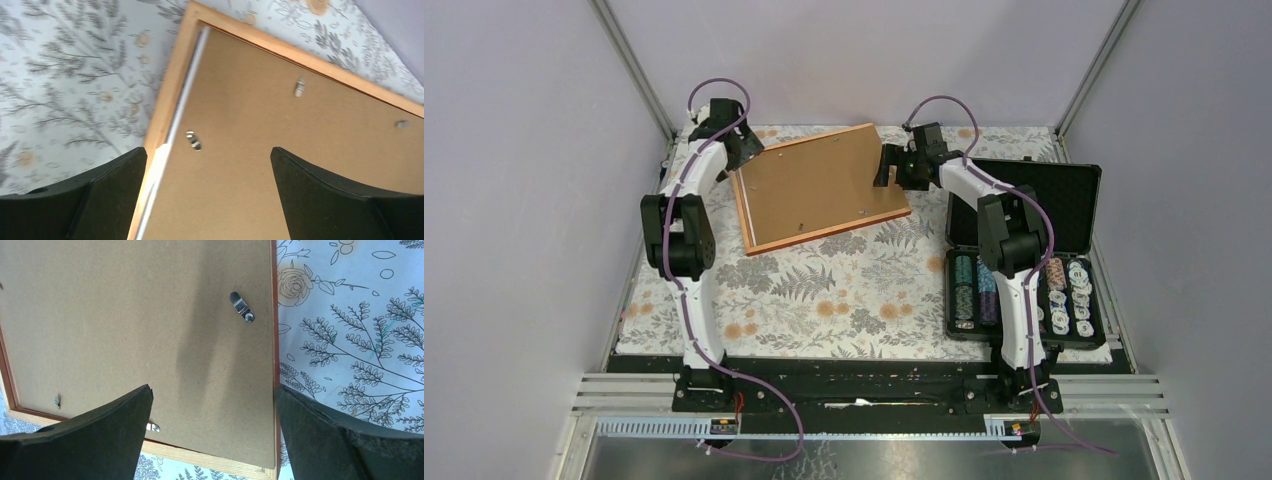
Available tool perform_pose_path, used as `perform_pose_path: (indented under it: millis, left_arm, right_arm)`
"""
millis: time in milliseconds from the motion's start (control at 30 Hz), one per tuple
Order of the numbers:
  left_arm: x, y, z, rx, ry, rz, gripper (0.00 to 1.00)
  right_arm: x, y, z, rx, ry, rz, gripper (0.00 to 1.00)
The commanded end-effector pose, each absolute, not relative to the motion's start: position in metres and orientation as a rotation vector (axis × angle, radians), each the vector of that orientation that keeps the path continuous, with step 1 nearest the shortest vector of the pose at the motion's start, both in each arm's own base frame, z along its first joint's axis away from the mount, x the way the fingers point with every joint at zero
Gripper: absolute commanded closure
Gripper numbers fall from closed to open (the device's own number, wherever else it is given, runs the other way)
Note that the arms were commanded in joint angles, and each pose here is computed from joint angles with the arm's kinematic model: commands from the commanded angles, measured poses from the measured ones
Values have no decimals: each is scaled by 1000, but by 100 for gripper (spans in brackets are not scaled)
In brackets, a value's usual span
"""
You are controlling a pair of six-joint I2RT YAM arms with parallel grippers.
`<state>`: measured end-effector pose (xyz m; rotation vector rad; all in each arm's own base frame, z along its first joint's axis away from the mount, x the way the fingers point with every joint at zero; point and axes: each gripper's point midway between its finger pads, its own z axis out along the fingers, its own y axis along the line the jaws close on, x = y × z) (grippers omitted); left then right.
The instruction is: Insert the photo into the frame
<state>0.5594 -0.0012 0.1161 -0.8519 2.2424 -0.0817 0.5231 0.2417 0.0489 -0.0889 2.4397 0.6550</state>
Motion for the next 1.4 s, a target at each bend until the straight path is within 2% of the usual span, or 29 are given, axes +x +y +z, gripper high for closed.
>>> perform_pose_path:
  millis: [0,167,300,433,767,933,1000,1133,1367]
  left_arm:
    - [545,34,182,-859,2105,68,1]
    - [524,27,160,-960,2086,-318,1]
    - [502,17,132,-964,2106,-433,1]
    - [504,-3,106,-1007,2159,-724,1]
    - [502,1,66,-963,2298,-634,1]
    - [489,-15,55,-986,2312,-716,1]
    - [480,-28,55,-983,2329,-751,1]
    - [454,-56,56,-931,2408,-735,1]
    - [393,-61,58,-897,2511,-678,1]
  right_arm:
    - [520,261,95,-142,2352,740,0]
    - [533,249,99,-121,2336,644,0]
    - [554,225,83,-73,2352,437,0]
    - [570,225,66,-79,2358,399,0]
    - [564,252,43,-51,2419,598,0]
    - [544,256,37,-19,2476,660,0]
    - [527,261,34,9,2502,741,0]
    - [495,272,71,-31,2455,894,0]
    - [420,256,89,-92,2497,881,0]
